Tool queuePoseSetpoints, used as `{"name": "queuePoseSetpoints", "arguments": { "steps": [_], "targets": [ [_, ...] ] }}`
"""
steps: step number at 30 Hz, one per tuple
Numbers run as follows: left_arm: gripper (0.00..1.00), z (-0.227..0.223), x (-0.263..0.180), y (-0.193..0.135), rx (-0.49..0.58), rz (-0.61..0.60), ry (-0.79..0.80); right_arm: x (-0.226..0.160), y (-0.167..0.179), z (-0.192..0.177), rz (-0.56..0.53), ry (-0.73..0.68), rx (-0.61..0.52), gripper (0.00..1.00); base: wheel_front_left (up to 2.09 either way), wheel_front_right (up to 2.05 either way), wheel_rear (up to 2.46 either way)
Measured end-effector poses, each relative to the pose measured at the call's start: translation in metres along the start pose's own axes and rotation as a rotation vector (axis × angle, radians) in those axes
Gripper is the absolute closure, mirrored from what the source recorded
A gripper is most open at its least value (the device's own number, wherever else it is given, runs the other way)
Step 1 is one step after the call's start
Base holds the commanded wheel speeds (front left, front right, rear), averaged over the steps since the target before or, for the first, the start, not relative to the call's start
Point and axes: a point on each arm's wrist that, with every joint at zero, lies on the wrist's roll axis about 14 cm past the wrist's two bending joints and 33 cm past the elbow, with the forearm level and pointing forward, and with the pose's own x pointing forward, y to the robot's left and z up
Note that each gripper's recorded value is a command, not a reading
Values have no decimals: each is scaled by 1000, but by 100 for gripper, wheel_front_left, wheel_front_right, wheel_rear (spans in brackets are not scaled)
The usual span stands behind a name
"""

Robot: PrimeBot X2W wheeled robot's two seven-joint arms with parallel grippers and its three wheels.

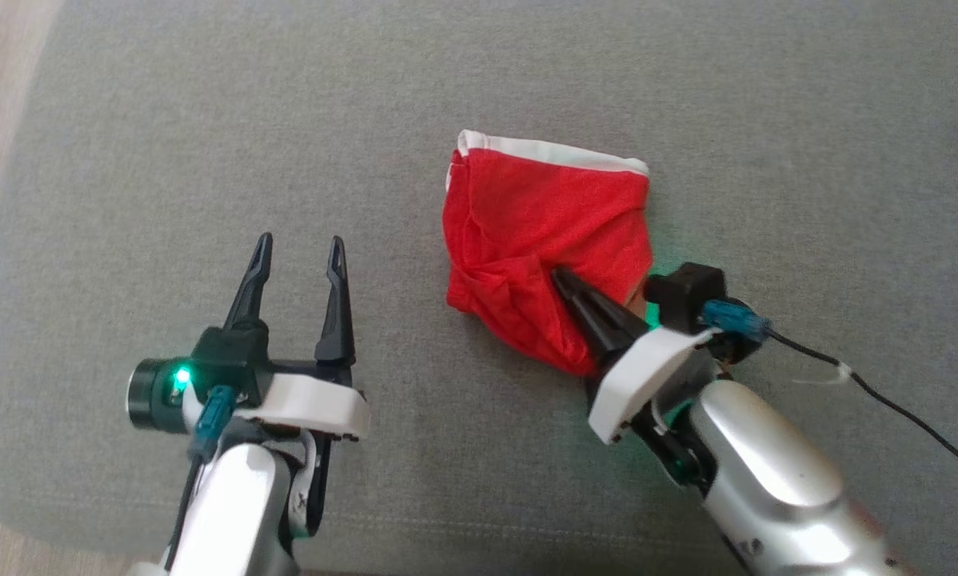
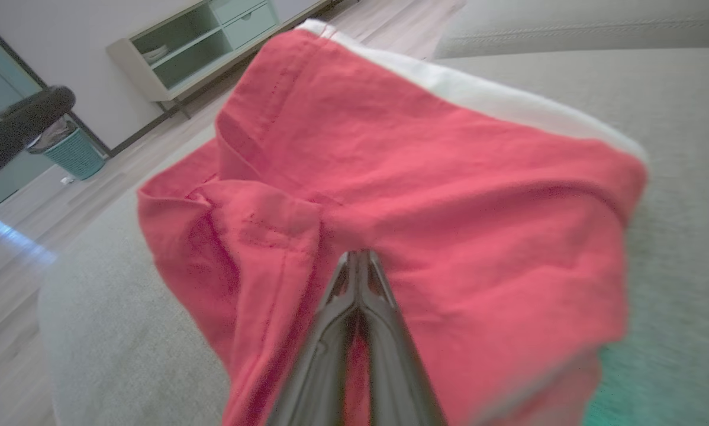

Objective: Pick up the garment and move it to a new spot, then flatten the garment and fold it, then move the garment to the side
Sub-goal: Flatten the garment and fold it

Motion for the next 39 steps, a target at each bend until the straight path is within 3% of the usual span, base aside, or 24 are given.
{"name": "queuePoseSetpoints", "arguments": {
  "steps": [9,23,30,34,37,39],
  "targets": [
    [0,3,1,5,-3,20,-9,20,38,-6,132,26,-4,100,0,0,0],
    [0,5,1,6,-3,27,-15,21,72,-41,264,170,-124,100,0,0,0],
    [0,11,2,4,-9,22,-31,15,81,-37,292,145,-156,100,0,0,0],
    [0,14,4,0,-12,12,-43,9,84,-11,304,32,-148,100,0,0,0],
    [0,15,3,-4,-14,2,-46,5,73,10,273,-43,-134,0,0,0,0],
    [0,14,0,-7,-17,-10,-42,-1,53,36,215,-133,-113,0,0,0,0]
  ]
}}
